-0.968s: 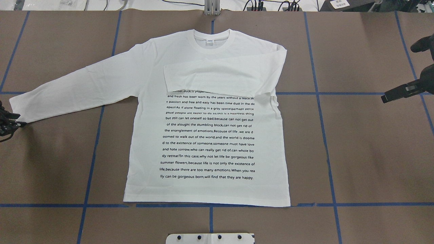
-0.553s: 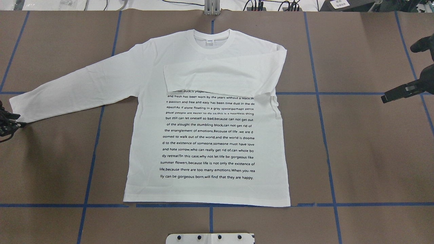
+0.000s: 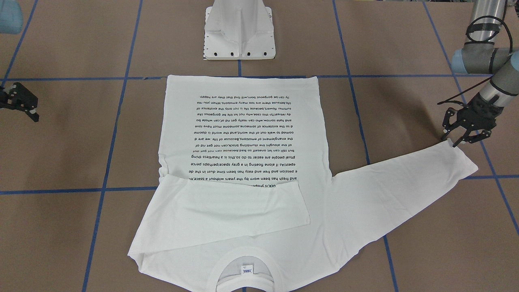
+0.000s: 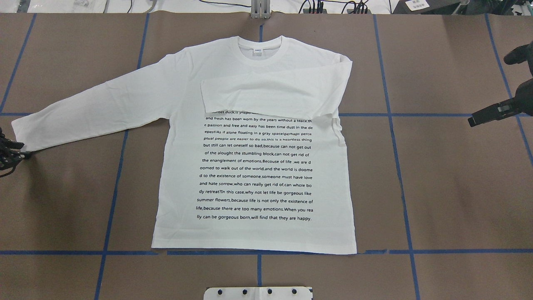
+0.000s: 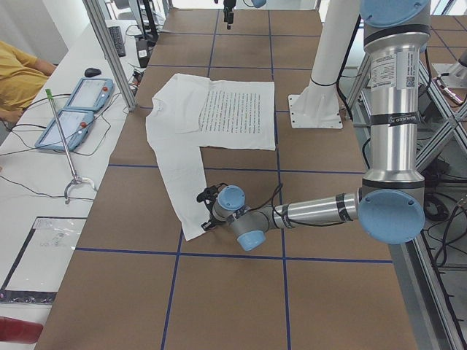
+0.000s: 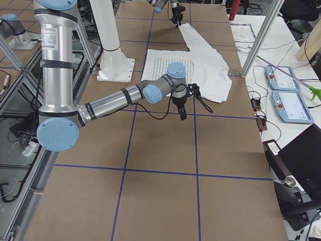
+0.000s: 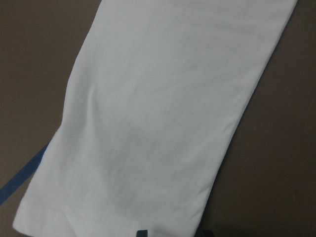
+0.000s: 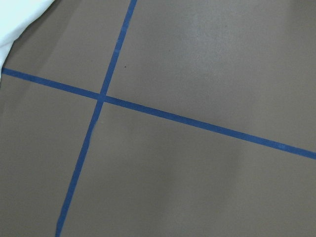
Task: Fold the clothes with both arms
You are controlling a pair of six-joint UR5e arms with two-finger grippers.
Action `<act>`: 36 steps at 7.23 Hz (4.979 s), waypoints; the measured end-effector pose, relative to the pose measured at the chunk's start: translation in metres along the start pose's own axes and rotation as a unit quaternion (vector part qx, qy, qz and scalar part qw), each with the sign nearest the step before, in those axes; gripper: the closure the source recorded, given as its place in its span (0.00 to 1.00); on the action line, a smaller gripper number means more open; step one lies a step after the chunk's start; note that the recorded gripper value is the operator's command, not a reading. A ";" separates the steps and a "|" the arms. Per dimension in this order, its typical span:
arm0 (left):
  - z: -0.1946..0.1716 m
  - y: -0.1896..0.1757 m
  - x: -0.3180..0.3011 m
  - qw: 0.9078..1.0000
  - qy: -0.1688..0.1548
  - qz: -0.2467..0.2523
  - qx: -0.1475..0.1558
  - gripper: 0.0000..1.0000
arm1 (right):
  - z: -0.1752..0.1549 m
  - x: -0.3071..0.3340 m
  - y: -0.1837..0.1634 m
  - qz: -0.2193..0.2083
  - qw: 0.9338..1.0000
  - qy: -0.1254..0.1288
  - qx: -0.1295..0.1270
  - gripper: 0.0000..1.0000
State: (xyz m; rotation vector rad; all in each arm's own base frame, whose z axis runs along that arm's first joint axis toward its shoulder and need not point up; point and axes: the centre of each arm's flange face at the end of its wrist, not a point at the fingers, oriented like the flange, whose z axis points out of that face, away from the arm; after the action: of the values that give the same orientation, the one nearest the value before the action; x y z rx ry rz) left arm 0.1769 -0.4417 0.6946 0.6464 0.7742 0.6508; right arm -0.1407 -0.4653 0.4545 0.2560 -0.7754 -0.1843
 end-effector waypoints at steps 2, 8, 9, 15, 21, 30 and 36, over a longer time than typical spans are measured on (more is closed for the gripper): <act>0.000 0.001 0.000 1.000 0.001 0.002 0.003 1.00 | 0.000 0.000 0.000 0.000 1.000 0.000 0.000 0.00; -0.032 -0.078 0.017 0.996 0.020 0.005 0.086 1.00 | -0.001 -0.001 -0.001 0.000 1.000 -0.001 0.001 0.00; -0.042 -0.118 0.023 0.992 0.039 -0.032 0.112 1.00 | -0.001 -0.001 -0.001 0.000 1.000 0.000 0.001 0.00; -0.061 -0.415 0.127 0.924 0.145 -0.291 0.201 1.00 | -0.001 0.000 -0.002 0.001 1.000 0.000 0.002 0.00; 0.008 -0.560 0.400 0.900 0.190 -0.342 0.194 1.00 | -0.001 0.003 -0.003 0.012 1.000 0.001 0.003 0.00; -0.011 -0.513 0.373 0.955 0.127 -0.237 0.124 0.00 | -0.010 -0.094 -0.072 0.005 0.998 -0.028 0.050 0.00; -0.116 -0.371 0.211 0.988 0.098 -0.092 0.081 0.00 | 0.075 -0.375 -0.167 0.102 0.992 0.048 0.065 0.06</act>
State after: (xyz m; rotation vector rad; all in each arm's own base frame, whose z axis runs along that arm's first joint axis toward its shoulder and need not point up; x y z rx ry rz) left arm 0.3065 -0.4892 0.2740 0.6556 1.0640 0.4899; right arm -0.4688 -0.5398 0.2070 0.3052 -0.7129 0.0710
